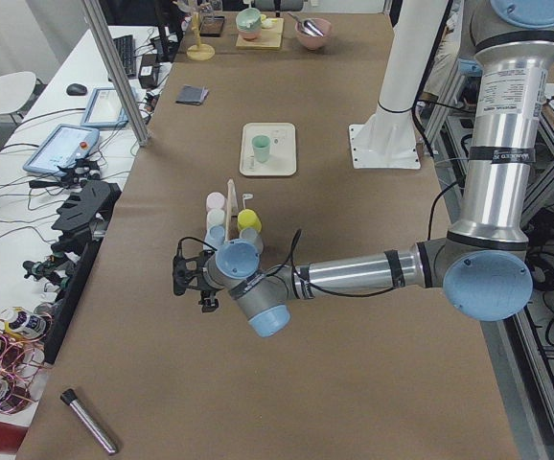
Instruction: Pick up and place green cup on tray
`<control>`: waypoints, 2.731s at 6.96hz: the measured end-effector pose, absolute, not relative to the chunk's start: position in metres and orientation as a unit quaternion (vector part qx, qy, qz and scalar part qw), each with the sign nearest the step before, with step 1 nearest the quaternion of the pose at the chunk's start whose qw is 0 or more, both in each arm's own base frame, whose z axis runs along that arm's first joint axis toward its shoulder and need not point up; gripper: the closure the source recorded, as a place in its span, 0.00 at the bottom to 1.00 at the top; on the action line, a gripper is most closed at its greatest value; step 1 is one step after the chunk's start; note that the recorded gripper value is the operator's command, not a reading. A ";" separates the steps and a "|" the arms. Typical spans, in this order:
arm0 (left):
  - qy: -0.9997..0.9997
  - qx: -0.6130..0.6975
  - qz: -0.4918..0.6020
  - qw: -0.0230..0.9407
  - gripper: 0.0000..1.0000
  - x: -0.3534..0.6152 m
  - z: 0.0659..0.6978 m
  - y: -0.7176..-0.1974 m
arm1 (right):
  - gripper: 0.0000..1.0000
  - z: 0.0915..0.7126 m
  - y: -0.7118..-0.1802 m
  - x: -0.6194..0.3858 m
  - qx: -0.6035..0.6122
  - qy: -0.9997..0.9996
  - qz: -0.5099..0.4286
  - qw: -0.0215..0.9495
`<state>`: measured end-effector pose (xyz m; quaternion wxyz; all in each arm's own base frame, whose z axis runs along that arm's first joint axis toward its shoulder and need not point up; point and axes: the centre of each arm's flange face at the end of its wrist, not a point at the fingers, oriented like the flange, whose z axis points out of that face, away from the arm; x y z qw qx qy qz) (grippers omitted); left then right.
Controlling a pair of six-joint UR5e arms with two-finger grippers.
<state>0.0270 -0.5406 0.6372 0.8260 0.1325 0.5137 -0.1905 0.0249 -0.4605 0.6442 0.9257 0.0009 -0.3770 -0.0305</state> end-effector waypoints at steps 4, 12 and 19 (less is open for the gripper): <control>0.516 0.039 -0.204 0.831 0.02 0.014 0.643 -0.555 | 0.00 0.651 -0.458 0.025 -0.006 -0.375 -0.027 0.927; 0.423 0.103 -0.052 0.899 0.02 -0.027 0.624 -0.588 | 0.00 0.645 -0.460 0.025 -0.003 -0.378 -0.025 0.926; 0.398 0.100 -0.036 0.911 0.02 -0.064 0.568 -0.615 | 0.00 0.637 -0.462 0.025 0.007 -0.377 -0.032 0.925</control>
